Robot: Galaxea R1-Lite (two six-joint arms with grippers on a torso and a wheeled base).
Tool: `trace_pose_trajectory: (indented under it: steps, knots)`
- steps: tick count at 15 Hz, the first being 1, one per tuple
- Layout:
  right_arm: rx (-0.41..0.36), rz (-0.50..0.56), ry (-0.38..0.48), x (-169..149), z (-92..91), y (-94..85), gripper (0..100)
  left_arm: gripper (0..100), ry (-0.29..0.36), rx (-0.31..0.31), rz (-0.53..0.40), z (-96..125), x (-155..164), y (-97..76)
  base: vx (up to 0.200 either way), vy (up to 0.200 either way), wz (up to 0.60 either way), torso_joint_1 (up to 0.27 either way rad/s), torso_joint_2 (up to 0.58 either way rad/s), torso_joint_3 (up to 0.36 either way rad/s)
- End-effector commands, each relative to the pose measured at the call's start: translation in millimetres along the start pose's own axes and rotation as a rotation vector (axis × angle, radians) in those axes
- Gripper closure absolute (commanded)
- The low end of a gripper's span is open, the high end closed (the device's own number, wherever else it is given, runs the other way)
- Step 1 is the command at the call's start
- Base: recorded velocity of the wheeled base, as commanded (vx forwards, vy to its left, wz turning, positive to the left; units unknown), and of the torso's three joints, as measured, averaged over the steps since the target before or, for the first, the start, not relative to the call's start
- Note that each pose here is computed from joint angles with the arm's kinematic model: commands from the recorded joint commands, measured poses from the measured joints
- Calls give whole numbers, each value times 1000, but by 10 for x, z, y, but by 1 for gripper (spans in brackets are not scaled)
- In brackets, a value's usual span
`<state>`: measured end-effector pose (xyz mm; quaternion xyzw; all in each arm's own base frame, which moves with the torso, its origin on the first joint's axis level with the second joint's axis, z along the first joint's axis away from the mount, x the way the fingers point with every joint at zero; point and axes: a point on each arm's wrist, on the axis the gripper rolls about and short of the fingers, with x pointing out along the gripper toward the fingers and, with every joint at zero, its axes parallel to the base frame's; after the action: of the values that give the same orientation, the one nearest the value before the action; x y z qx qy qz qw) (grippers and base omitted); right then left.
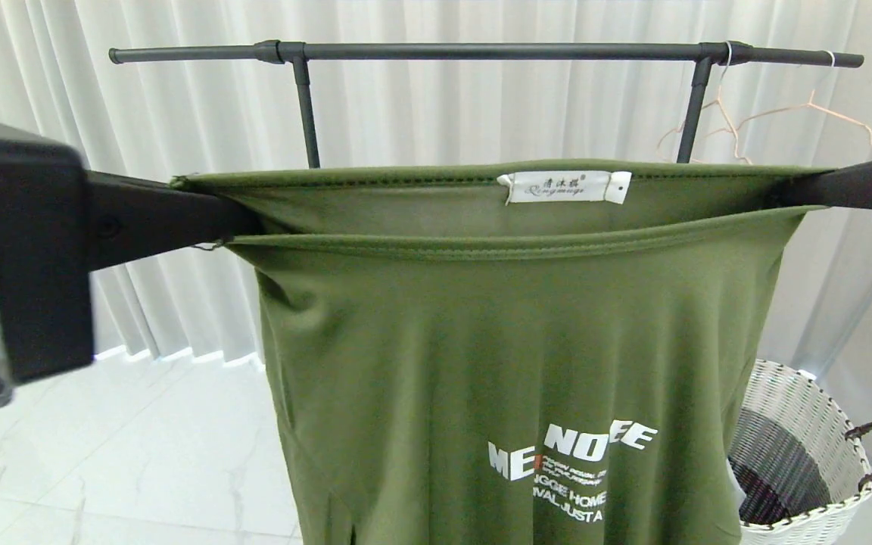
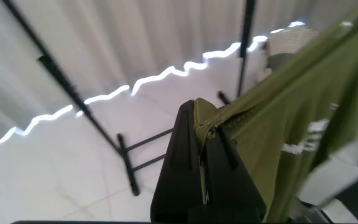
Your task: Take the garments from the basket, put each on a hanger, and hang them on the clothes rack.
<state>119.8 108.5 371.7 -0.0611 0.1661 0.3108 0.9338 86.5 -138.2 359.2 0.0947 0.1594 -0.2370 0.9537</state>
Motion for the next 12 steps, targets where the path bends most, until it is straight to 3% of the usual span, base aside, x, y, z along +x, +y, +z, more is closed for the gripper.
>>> trace_pose_trajectory:
  steps: [1,4,11,12]
  knots:
    - [-5,-24,22,-63,-117,-7,100,100,63,34,46,-35,259,-124,0,0,0,0,0,0]
    - [-7,-24,28,-72,-148,-7,100,100,37,17,44,69,324,-178,0,0,0,0,0,0]
    - [-5,-23,23,-109,-156,-11,100,100,30,10,44,81,304,-163,0,0,0,0,0,0]
    - [-6,-24,22,-118,-159,-12,0,100,30,10,44,81,304,-163,0,0,0,0,0,0]
